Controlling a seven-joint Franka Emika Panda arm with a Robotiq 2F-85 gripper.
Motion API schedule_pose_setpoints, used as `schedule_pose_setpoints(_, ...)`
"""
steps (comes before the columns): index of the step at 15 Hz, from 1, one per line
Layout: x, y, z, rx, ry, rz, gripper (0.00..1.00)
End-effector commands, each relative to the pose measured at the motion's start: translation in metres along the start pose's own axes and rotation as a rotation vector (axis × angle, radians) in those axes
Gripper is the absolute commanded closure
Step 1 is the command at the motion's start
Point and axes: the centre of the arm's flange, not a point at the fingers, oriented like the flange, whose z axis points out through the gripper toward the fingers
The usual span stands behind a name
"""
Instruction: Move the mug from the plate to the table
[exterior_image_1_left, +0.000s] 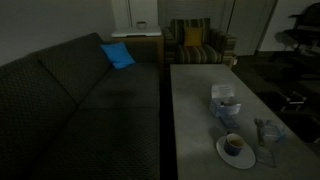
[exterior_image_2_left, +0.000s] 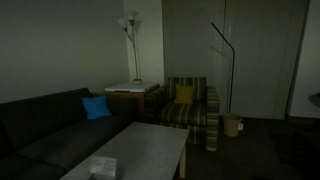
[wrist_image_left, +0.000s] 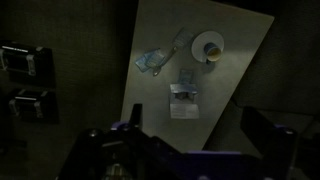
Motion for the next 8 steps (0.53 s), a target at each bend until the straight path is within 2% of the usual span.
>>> schedule_pose_setpoints(1,-0.0026,-0.0010,0.0048,0.003,-0.013,-0.001,0.00)
schedule_pose_setpoints(6,-0.0057,-0.0022,0.0117,0.007,-0.029,-0.001,0.00)
schedule_pose_setpoints(8,0.0038,0.0036,0.0125,0.014,-0.024,-0.010,0.00)
